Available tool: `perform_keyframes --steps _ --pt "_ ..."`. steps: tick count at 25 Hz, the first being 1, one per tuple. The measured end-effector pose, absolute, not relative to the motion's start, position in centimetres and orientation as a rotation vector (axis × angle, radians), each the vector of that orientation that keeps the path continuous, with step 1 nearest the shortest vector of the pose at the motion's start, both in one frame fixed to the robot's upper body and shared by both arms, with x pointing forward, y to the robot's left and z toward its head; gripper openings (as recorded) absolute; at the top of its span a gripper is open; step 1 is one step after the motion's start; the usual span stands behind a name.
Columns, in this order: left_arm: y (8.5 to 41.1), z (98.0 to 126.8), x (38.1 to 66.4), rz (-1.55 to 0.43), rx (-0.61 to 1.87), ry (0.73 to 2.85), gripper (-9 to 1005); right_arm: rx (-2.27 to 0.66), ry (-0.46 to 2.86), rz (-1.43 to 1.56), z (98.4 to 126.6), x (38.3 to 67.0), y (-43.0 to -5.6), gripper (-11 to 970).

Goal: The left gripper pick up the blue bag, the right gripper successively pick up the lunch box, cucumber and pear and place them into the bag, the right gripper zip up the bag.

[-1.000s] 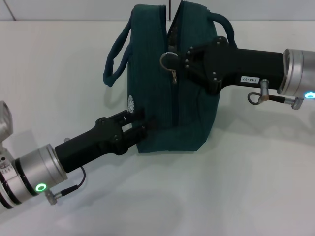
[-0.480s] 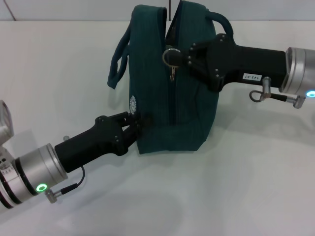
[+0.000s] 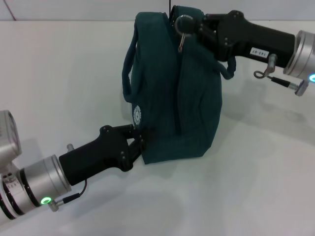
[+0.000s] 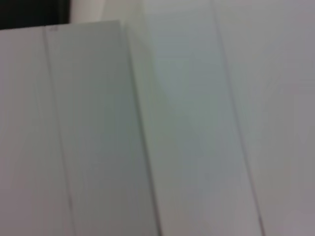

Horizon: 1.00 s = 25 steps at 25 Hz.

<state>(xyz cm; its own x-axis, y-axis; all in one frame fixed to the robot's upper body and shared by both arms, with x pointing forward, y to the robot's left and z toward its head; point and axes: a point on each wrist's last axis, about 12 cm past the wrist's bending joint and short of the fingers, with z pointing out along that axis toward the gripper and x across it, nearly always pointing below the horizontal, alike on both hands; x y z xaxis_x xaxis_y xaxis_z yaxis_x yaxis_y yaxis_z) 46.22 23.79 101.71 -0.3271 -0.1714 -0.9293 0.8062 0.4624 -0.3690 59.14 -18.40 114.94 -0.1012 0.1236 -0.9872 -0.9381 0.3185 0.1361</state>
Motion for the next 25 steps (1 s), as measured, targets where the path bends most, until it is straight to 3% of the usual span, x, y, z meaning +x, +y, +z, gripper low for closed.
perform_keyframes --steps 13,25 --pt "24.1 101.4 44.9 -1.085 0.664 1.573 97 -0.748 1.367 1.072 114.8 59.5 -19.4 15" --pt "27.6 102.9 43.6 -1.078 0.714 1.482 76 -0.777 1.336 1.119 114.5 58.4 -19.6 15"
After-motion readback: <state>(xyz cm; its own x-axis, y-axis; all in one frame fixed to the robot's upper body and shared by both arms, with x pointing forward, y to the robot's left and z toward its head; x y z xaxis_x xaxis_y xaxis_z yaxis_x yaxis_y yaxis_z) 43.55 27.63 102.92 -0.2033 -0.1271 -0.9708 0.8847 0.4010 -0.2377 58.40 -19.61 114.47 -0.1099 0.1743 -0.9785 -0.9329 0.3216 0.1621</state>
